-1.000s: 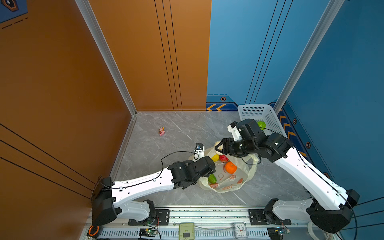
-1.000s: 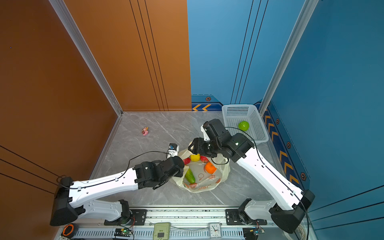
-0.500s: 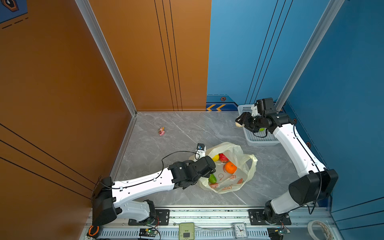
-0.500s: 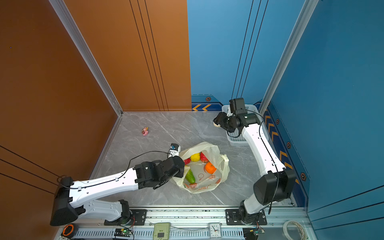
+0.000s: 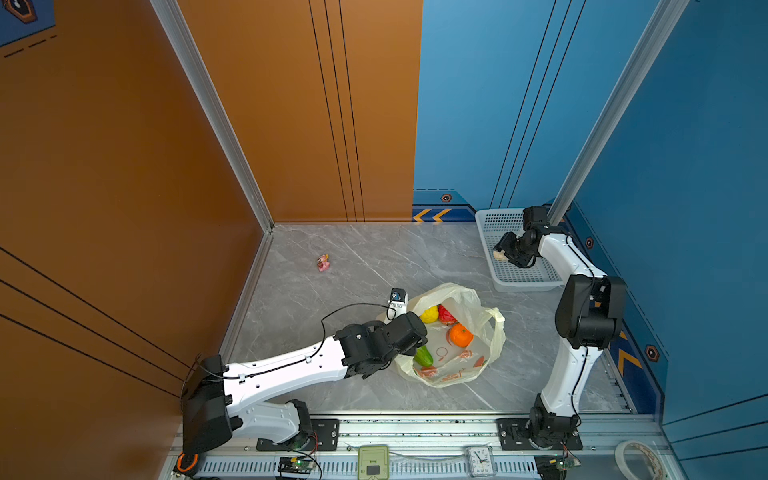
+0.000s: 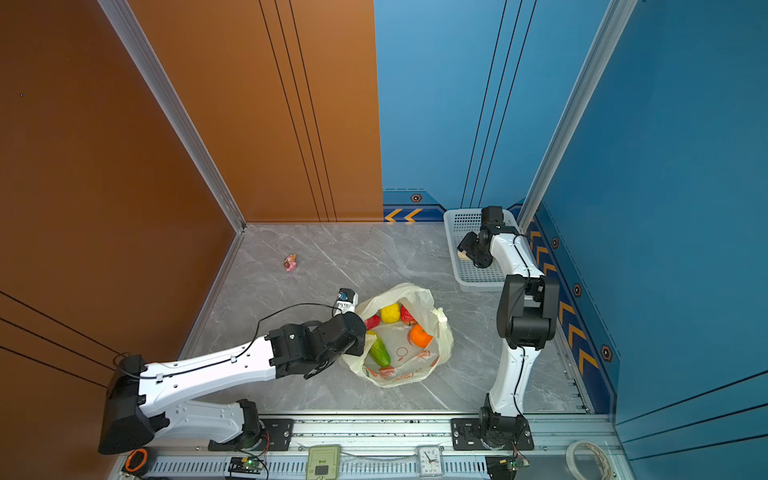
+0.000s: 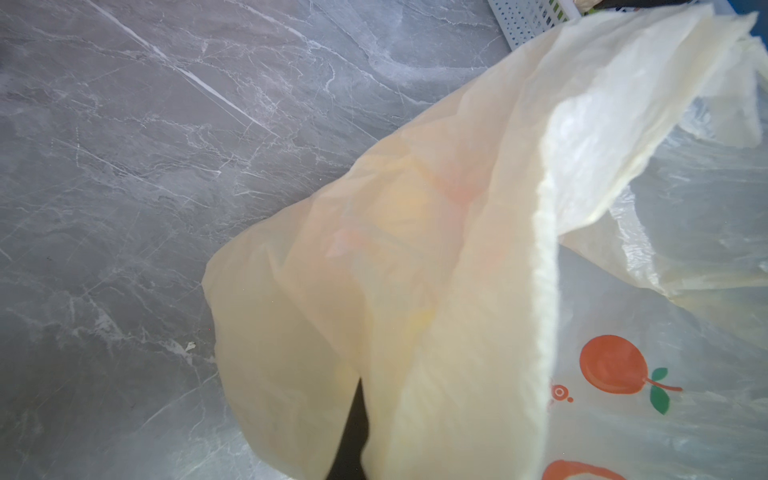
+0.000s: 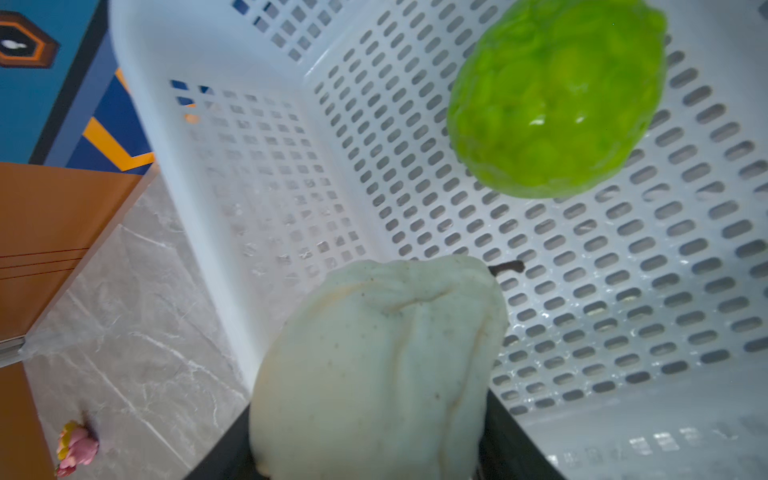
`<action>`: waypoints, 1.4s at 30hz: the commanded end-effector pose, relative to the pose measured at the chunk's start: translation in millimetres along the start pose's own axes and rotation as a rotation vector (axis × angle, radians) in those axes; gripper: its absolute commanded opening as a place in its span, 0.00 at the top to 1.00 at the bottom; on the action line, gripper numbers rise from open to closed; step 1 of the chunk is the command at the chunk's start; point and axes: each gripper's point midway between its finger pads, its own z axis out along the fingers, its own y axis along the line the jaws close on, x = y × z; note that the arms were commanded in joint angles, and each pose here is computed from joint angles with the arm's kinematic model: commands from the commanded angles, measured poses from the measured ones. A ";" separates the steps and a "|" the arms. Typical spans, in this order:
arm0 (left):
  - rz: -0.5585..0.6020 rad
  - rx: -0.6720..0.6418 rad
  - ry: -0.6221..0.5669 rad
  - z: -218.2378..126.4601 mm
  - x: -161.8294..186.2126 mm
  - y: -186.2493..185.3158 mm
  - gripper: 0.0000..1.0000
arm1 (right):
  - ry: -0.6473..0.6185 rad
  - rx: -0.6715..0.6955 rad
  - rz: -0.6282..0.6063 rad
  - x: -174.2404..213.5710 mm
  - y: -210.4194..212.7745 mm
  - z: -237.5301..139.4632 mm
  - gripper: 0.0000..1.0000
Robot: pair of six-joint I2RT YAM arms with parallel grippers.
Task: Untie the knot of the plastic bag and take out the fruit
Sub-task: 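Place the cream pear in the white basket and open the right gripper, then move the right gripper back over the bag mouth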
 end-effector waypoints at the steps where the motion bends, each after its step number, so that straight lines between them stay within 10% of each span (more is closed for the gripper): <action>1: -0.012 0.011 -0.011 -0.7 -2.5 3.0 1.00 | -0.054 0.024 -0.014 -18.3 -6.2 2.8 0.42; 13: -0.010 0.019 -0.021 -1.0 -5.8 -0.7 1.00 | -0.018 0.076 -0.008 -10.1 -22.3 8.6 0.23; 25: -0.005 0.020 -0.036 -3.4 -10.9 -4.7 1.00 | -0.066 -0.023 -0.056 1.9 5.0 -78.9 0.20; 42: 0.005 0.026 -0.051 -7.6 -14.7 -6.8 1.00 | 0.053 -0.339 -0.460 194.3 123.5 -268.3 0.19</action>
